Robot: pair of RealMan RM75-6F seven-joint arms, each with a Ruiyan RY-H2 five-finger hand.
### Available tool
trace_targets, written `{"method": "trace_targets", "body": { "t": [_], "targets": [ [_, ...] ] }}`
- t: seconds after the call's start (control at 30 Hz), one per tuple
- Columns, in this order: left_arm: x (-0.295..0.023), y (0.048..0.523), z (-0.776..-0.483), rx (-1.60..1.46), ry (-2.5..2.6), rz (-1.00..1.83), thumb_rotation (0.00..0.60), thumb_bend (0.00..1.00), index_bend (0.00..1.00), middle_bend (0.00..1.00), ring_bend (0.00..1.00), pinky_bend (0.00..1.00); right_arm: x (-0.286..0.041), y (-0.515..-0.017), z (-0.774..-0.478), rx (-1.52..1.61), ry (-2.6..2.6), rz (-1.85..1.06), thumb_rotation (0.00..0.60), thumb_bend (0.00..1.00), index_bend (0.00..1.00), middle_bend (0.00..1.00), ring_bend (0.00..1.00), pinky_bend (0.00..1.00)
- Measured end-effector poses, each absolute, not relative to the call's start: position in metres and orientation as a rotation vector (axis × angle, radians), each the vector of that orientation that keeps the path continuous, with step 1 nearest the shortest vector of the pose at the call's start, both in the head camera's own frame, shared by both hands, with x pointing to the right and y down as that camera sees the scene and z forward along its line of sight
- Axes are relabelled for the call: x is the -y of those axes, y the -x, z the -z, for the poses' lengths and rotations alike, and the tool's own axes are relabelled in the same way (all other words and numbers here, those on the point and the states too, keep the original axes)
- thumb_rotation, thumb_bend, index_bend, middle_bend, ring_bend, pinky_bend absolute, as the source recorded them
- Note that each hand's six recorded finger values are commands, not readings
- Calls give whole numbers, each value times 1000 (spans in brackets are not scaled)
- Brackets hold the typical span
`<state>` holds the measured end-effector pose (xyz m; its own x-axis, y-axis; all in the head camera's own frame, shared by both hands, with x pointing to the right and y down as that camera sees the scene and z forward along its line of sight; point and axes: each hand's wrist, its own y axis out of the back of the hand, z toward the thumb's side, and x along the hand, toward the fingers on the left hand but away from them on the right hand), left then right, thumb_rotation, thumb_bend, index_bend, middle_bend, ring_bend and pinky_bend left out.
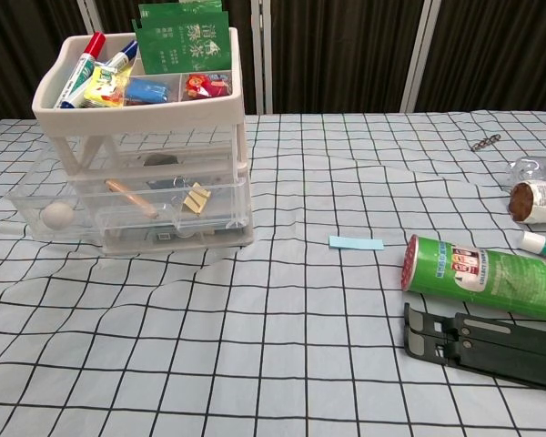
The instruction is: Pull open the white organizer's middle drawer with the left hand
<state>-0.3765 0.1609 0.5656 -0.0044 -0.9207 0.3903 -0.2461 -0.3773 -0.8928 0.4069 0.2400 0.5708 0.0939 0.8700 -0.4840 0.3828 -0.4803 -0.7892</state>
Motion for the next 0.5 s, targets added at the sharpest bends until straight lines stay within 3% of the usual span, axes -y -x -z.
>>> {"method": "trace_targets", "body": {
  "t": [0.5],
  "targets": [
    [-175, 380, -629, -1271, 1707, 1541, 600, 257, 550, 948, 867, 801, -240, -406, -571, 1219, 1907, -1374, 600, 111, 14, 0, 0, 0]
  ]
}}
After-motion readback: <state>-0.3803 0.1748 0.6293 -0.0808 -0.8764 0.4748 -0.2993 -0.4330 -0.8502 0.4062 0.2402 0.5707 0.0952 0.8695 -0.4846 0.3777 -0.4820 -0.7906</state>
